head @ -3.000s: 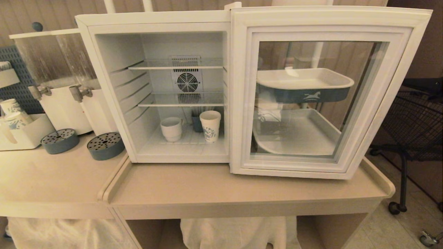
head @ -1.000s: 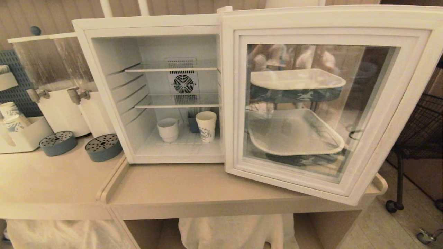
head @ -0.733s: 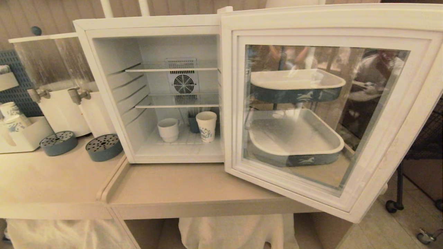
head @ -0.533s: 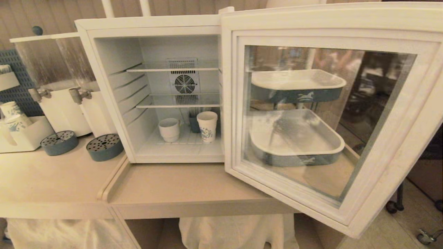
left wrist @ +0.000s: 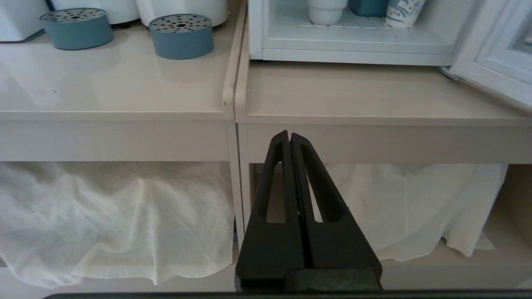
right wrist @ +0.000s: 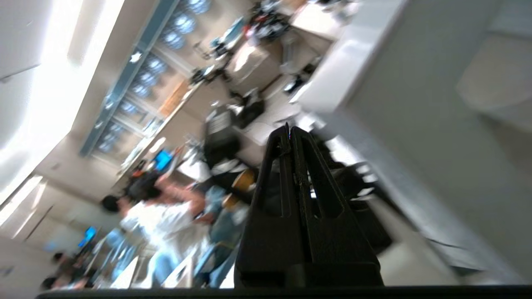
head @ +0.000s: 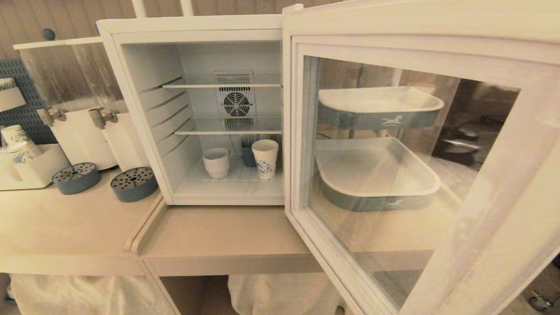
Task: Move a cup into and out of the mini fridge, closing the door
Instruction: Close the freezer door
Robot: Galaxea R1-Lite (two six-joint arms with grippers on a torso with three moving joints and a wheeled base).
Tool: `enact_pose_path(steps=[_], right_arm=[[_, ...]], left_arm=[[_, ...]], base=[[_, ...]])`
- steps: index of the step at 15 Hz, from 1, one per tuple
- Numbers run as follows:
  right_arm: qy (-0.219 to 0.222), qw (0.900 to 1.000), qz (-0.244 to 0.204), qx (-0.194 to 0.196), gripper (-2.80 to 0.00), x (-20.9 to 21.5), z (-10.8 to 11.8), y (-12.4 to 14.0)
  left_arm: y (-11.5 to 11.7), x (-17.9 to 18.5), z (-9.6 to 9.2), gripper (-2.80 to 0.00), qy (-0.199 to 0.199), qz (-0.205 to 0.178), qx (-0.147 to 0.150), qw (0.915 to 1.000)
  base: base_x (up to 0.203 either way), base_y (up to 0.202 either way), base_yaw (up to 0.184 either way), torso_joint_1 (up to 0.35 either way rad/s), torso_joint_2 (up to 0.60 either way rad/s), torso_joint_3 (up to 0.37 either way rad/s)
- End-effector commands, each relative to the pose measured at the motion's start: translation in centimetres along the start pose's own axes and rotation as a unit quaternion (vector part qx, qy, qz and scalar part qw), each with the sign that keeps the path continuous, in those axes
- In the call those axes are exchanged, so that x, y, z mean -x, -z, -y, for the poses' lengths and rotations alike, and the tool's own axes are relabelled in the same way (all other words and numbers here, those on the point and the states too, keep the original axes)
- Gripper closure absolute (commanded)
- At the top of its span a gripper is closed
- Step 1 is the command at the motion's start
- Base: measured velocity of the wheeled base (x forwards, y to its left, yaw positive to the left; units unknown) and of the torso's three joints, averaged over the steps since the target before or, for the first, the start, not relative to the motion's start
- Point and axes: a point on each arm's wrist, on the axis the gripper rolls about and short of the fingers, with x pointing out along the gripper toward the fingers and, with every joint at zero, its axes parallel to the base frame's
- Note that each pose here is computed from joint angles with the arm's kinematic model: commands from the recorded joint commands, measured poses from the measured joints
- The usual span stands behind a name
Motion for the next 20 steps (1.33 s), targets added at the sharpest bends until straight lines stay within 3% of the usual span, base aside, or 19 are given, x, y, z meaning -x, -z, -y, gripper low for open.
enact_pose_path(steps=[1,3,6,8,11,14,16,18,20], right_arm=[[-0.036,0.999,-0.022,0.013,0.0,-0.1,-2.8,2.0],[-0.042,0.999,-0.012,0.015,0.0,0.1,-4.0,3.0],[-0.005,0.998,0.056,0.031,0.0,0.2,-3.8,2.9],[0.044,0.994,0.098,0.021,0.0,-0.2,-0.8,1.9],[0.092,0.99,0.104,0.003,0.0,-1.3,4.8,0.1],[0.186,0.973,0.116,0.064,0.0,-2.5,10.2,-0.5],[0.215,0.964,0.071,0.137,0.0,-4.0,12.7,0.3],[0.215,0.964,0.04,0.15,0.0,-5.5,13.6,1.0],[0.182,0.971,0.004,0.157,0.0,-8.5,12.7,2.2]], left_arm=[[0.0,0.0,0.0,0.0,-0.001,0.0,0.0,1.0],[0.0,0.0,0.0,0.0,-0.001,0.0,0.001,1.0],[0.0,0.0,0.0,0.0,-0.001,0.0,0.0,1.0],[0.0,0.0,0.0,0.0,-0.001,0.0,0.001,1.0],[0.0,0.0,0.0,0.0,0.0,0.0,0.001,1.0],[0.0,0.0,0.0,0.0,-0.001,0.0,0.001,1.0],[0.0,0.0,0.0,0.0,-0.001,0.0,0.001,1.0],[0.0,0.0,0.0,0.0,-0.001,0.0,0.001,1.0],[0.0,0.0,0.0,0.0,-0.001,0.0,0.001,1.0]], base=[[0.0,0.0,0.0,0.0,0.0,0.0],[0.0,0.0,0.0,0.0,0.0,0.0],[0.0,0.0,0.0,0.0,0.0,0.0],[0.0,0.0,0.0,0.0,0.0,0.0],[0.0,0.0,0.0,0.0,0.0,0.0],[0.0,0.0,0.0,0.0,0.0,0.0],[0.0,0.0,0.0,0.0,0.0,0.0],[0.0,0.0,0.0,0.0,0.0,0.0],[0.0,0.0,0.0,0.0,0.0,0.0]])
